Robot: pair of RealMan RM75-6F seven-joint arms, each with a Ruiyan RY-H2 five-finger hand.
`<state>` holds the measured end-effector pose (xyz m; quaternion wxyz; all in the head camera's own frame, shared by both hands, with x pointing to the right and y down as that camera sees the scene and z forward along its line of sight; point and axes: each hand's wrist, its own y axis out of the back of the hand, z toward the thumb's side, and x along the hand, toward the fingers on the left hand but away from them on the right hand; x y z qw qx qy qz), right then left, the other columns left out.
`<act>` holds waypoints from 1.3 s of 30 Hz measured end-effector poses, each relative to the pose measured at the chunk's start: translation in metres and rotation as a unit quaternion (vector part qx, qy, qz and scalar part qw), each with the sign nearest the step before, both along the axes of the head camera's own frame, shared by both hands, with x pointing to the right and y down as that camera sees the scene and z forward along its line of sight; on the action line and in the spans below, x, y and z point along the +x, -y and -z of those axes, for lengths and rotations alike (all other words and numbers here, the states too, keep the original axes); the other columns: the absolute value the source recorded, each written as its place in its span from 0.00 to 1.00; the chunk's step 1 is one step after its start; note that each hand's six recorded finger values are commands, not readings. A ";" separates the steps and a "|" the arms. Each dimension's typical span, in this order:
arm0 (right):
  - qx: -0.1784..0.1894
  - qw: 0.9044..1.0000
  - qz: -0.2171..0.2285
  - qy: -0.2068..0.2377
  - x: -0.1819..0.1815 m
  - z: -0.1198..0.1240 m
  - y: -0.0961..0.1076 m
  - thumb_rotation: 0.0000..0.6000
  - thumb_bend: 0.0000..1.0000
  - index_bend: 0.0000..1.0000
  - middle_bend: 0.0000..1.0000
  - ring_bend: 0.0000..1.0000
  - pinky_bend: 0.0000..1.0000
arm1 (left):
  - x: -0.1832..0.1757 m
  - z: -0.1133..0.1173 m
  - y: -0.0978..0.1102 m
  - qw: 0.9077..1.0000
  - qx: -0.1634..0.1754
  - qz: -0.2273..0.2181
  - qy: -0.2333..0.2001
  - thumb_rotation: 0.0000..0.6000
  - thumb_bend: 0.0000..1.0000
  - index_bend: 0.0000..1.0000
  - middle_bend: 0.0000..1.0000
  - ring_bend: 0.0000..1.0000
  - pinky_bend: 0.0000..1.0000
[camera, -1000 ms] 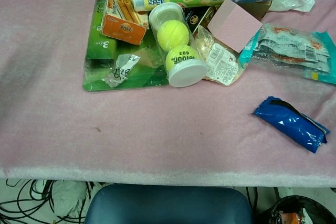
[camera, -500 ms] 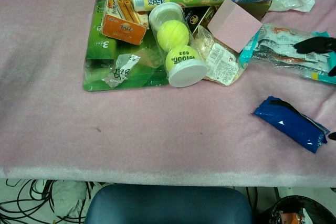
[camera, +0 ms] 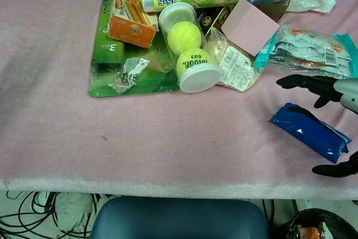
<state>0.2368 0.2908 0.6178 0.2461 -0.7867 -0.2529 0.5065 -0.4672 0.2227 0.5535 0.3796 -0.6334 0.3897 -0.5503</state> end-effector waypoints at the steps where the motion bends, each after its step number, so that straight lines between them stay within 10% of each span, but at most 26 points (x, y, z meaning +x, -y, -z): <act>1: -0.001 1.000 0.001 -0.004 0.000 -0.004 0.000 1.00 0.07 0.02 0.11 0.10 0.24 | 0.000 0.000 0.000 1.000 0.000 0.000 0.000 1.00 0.00 0.00 0.00 0.00 0.00; 10: 0.002 0.999 -0.001 -0.033 -0.002 -0.031 0.009 1.00 0.11 0.07 0.14 0.11 0.25 | -0.001 0.000 0.000 1.000 -0.002 0.001 -0.001 1.00 0.00 0.00 0.00 0.00 0.00; 22: 0.002 1.000 -0.010 -0.024 -0.001 -0.040 0.008 1.00 0.67 0.72 0.66 0.64 0.68 | -0.001 0.000 0.001 1.000 -0.002 0.003 -0.003 1.00 0.00 0.00 0.00 0.00 0.00; 39: 0.089 0.996 -0.009 0.023 0.012 0.015 0.041 1.00 0.70 0.77 0.70 0.67 0.72 | 0.001 0.000 0.000 1.000 0.002 0.000 -0.002 1.00 0.00 0.00 0.00 0.00 0.00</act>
